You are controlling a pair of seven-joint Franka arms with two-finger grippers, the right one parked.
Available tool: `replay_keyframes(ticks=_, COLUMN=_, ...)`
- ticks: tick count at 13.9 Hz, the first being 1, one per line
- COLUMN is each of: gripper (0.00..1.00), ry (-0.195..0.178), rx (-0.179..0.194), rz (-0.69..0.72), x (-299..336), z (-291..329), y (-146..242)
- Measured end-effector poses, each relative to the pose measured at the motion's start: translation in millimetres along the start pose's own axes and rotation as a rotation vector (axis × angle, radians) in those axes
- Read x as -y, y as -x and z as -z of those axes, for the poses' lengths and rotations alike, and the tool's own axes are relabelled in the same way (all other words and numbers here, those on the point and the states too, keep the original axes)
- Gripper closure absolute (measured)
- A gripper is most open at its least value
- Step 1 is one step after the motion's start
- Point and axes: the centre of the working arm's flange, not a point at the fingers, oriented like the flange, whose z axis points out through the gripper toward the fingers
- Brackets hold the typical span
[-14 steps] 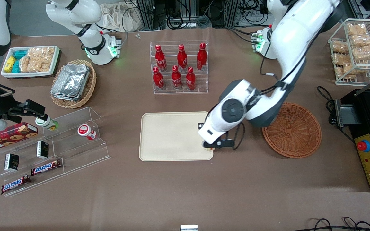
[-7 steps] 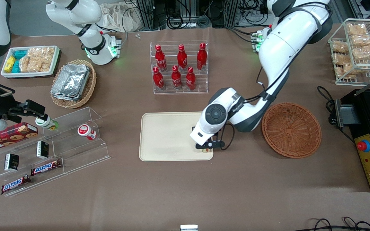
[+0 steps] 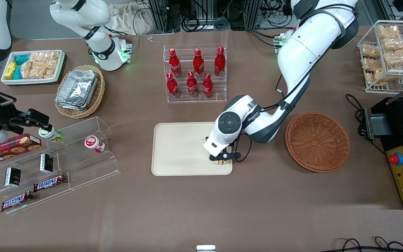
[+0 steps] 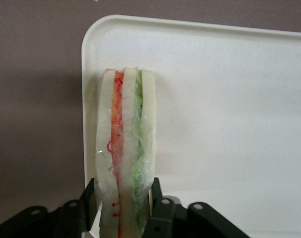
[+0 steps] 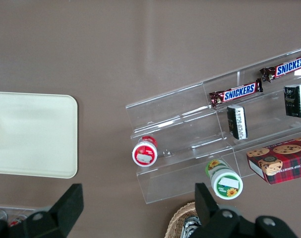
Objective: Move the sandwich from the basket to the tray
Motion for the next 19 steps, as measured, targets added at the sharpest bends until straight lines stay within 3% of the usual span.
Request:
replay_keyframes(ticks=2, gripper=0.28, ry=-0.025, rx=-0.023, rz=0.009, x=-2, z=-5, y=2)
replay_keyframes(ticks=5, gripper=0.01, ry=-0.031, rx=-0.025, rz=0.014, x=-3, z=-8, y=2)
replay_keyframes(ticks=10, gripper=0.0, ry=-0.009, rx=-0.046, rz=0.087, x=-3, z=6, y=-6)
replay_keyframes(ticks=14, gripper=0.0, ry=0.035, rx=-0.124, rz=0.177, x=7, z=70, y=-24)
replay_keyframes(ticks=17, gripper=0.0, ry=-0.016, rx=-0.172, rz=0.236, x=46, z=154, y=-30)
replay_keyframes(ticks=19, gripper=0.0, ry=-0.036, rx=-0.18, rz=0.252, x=73, z=203, y=-27)
